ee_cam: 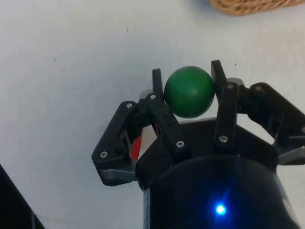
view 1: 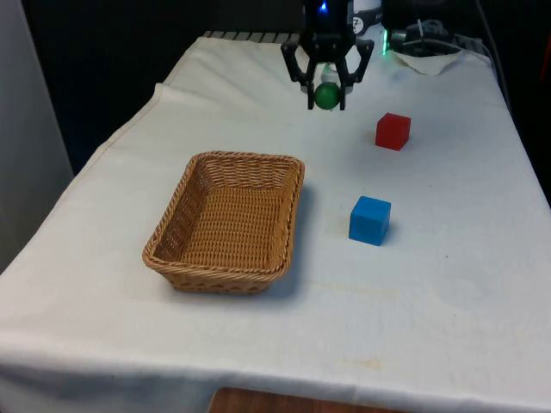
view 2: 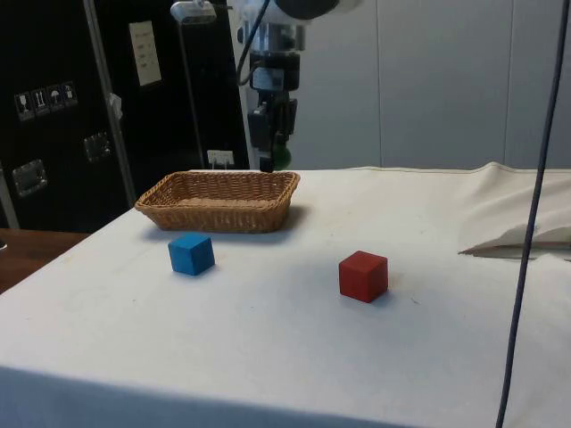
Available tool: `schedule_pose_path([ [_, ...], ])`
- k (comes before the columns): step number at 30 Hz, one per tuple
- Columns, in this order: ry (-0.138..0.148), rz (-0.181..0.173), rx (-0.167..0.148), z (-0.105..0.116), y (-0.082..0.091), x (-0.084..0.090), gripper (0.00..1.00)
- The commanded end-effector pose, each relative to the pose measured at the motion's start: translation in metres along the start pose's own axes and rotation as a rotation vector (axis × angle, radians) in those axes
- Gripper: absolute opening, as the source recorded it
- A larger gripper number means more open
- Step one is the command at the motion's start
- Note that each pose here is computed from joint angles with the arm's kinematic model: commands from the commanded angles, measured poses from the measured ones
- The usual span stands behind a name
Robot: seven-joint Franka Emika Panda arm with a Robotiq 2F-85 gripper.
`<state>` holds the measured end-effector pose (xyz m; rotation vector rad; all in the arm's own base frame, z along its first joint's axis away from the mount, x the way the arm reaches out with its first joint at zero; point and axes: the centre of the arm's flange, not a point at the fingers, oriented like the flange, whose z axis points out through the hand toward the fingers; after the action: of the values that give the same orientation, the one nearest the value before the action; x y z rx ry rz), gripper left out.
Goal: Place all non-red objects into the basket.
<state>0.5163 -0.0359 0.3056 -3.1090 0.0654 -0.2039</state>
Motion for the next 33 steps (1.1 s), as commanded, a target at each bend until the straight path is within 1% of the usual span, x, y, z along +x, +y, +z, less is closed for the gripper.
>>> schedule_pose_path([
  [1, -0.003, 0.000, 0.012, 0.001, 0.001, 0.004, 0.00],
  [2, 0.001, 0.001, -0.001, 0.001, 0.002, 0.003, 0.00],
  [3, -0.001, 0.001, 0.011, 0.001, 0.004, 0.007, 0.00],
  [5, 0.000, 0.002, 0.008, 0.004, 0.007, 0.012, 0.00],
  [6, 0.001, 0.001, 0.004, 0.006, 0.010, 0.017, 0.00],
  [9, 0.003, 0.003, -0.003, 0.009, 0.016, 0.024, 0.00],
  [10, 0.007, 0.003, -0.014, 0.009, 0.016, 0.024, 0.00],
  [11, 0.005, 0.002, -0.006, 0.009, 0.018, 0.027, 0.00],
  [18, 0.012, 0.006, -0.029, 0.015, 0.036, 0.044, 0.00],
  [19, 0.015, 0.005, -0.041, 0.015, 0.034, 0.043, 0.00],
  [20, 0.012, 0.006, -0.032, 0.016, 0.039, 0.046, 0.00],
  [23, 0.015, 0.008, -0.043, 0.020, 0.048, 0.051, 0.00],
  [27, 0.016, 0.011, -0.050, 0.025, 0.059, 0.054, 0.00],
  [28, 0.013, 0.011, -0.061, 0.024, 0.058, 0.053, 0.00],
  [29, 0.016, 0.013, -0.052, 0.027, 0.061, 0.054, 0.00],
  [30, 0.015, 0.018, -0.053, 0.030, 0.066, 0.053, 0.00],
  [33, 0.016, 0.025, -0.054, 0.038, 0.072, 0.051, 0.00],
])
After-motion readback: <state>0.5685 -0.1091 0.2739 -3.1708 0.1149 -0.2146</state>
